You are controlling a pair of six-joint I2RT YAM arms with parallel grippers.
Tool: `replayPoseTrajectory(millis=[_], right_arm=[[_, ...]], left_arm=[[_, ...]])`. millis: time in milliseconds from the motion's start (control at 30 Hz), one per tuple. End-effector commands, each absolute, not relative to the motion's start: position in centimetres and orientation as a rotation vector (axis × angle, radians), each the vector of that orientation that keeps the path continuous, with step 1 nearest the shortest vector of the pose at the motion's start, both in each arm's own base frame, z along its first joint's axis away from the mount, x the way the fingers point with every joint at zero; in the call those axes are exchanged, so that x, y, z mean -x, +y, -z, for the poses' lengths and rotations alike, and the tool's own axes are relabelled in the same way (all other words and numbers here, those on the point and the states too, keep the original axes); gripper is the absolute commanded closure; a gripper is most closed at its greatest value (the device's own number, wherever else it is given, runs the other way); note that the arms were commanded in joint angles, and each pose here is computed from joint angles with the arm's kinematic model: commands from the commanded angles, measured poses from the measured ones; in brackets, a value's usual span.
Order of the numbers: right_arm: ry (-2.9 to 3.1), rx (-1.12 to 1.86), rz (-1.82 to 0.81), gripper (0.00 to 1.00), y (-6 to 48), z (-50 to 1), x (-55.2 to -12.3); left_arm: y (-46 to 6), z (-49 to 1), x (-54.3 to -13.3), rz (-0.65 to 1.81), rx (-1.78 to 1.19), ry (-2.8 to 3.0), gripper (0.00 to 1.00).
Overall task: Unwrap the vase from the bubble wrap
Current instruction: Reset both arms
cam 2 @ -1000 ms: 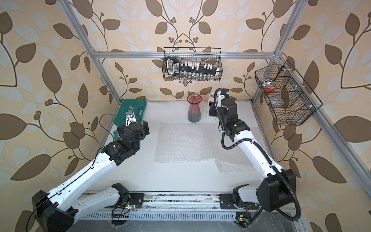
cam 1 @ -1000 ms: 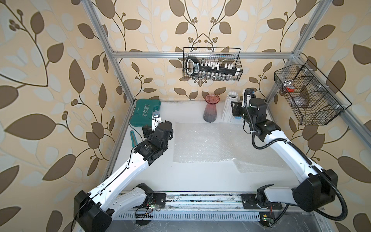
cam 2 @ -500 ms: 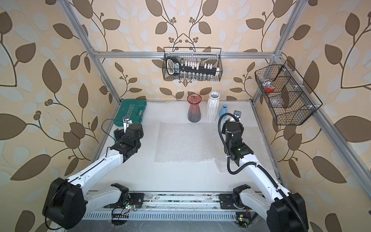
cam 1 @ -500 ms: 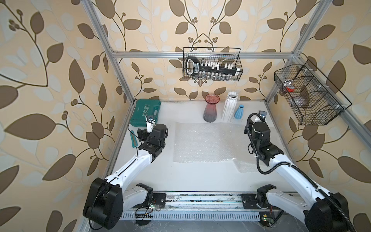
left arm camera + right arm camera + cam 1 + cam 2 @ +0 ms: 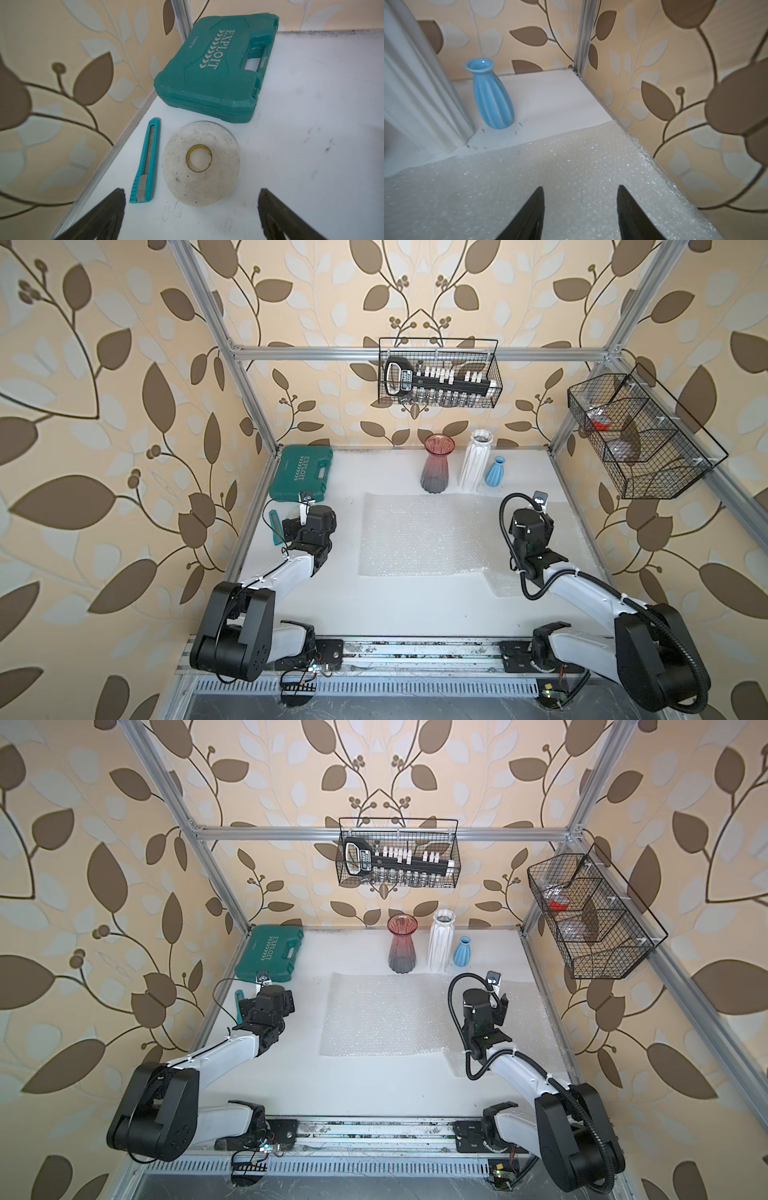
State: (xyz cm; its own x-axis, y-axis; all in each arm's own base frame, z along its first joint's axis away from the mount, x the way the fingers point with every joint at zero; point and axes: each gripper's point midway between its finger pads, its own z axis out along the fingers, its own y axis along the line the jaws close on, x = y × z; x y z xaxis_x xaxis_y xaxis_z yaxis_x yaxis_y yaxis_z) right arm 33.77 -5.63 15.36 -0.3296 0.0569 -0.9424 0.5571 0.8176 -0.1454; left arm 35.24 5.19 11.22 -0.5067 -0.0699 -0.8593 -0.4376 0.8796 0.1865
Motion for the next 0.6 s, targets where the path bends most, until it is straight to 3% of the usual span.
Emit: replayPoseTrajectory(millis=[0,333,567], right_arm=[[1.835,-0.436,0.460,0.44,-5.8,-14.9,-34.7],[1.779,-0.403,0.187,0.42,-7.1,-13.5,-35.3],[1.763,-0.302,0.079,0.41,-5.3,-13.3,-36.2]], left_arm=[[4.4,-11.0,-36.6,-0.351,0.343,2.061,0.01],[2.2,-9.9,-38.0,-0.041,0.225,1.985,0.01],[1.5,-9.4,-38.2,0.006,0.185,1.996,0.01]])
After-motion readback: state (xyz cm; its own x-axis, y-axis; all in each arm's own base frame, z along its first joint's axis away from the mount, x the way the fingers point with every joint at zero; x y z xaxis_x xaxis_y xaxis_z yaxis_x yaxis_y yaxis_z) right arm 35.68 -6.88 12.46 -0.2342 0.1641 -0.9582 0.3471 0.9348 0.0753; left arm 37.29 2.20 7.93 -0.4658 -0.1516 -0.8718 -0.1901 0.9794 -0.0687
